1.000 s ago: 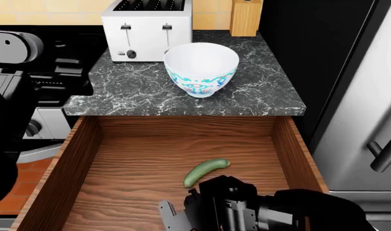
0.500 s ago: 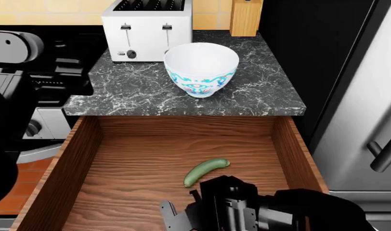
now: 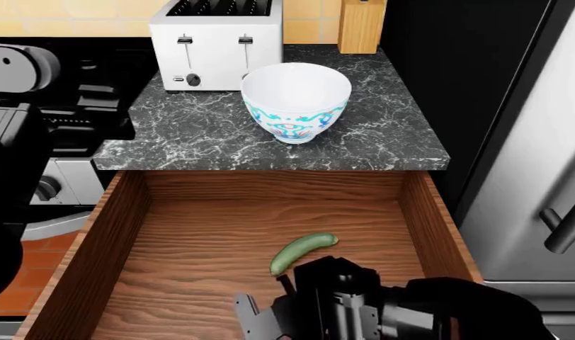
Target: Place the bar in the bowl and close the drawer.
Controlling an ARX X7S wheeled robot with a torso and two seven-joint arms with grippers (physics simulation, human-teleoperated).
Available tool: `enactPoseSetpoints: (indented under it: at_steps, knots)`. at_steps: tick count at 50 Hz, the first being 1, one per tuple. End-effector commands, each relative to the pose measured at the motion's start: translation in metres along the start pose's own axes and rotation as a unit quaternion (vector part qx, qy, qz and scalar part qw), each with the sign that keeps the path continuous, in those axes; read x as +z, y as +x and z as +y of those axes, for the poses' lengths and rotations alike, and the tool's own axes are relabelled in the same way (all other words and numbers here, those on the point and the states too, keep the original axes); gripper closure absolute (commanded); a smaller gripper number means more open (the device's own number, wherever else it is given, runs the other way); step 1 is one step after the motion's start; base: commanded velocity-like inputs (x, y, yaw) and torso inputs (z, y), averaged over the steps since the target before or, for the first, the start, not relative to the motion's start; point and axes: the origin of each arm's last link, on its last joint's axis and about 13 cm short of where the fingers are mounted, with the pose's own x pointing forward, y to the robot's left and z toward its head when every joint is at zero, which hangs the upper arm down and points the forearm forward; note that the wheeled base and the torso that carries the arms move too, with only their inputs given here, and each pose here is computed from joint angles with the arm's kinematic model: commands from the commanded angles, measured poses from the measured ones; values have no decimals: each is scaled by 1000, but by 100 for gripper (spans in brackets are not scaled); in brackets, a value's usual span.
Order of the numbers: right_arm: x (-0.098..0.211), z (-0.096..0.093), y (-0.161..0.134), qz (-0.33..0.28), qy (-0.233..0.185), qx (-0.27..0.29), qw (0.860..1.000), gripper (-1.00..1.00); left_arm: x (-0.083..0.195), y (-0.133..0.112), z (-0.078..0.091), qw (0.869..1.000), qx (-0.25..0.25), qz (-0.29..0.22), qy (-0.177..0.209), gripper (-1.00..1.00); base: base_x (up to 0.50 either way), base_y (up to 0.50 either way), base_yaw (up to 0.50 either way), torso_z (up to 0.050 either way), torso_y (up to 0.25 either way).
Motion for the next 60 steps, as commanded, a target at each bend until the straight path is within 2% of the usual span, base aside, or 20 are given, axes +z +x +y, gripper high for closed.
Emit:
enactPoseSetpoints:
  at_steps: [1, 24, 41, 52, 56, 60]
  knots:
    - [0, -6, -15, -3, -9, -20, 1000, 100, 0, 1, -1, 1000, -2, 0, 0, -100, 0, 0, 0, 0, 0]
    - [2, -13, -70, -22, -4, -52, 998, 100, -1, 2, -2, 1000, -4, 2, -2, -100, 0, 0, 0, 0, 0]
    - [3, -41, -141, -63, 9, -168, 984, 100, 5, 1, -1, 1000, -1, -4, -3, -100, 0, 0, 0, 0, 0]
    - [-5, -62, -174, -98, 33, -262, 959, 100, 5, 1, -2, 1000, -2, -4, -3, -100, 0, 0, 0, 0, 0]
    - [-7, -72, -182, -123, 41, -307, 943, 100, 4, 1, -2, 1000, -2, -4, -2, -100, 0, 0, 0, 0, 0]
    - [-10, -81, -190, -170, 66, -353, 918, 100, 3, 1, -2, 1000, -1, -3, -3, -100, 0, 0, 0, 0, 0]
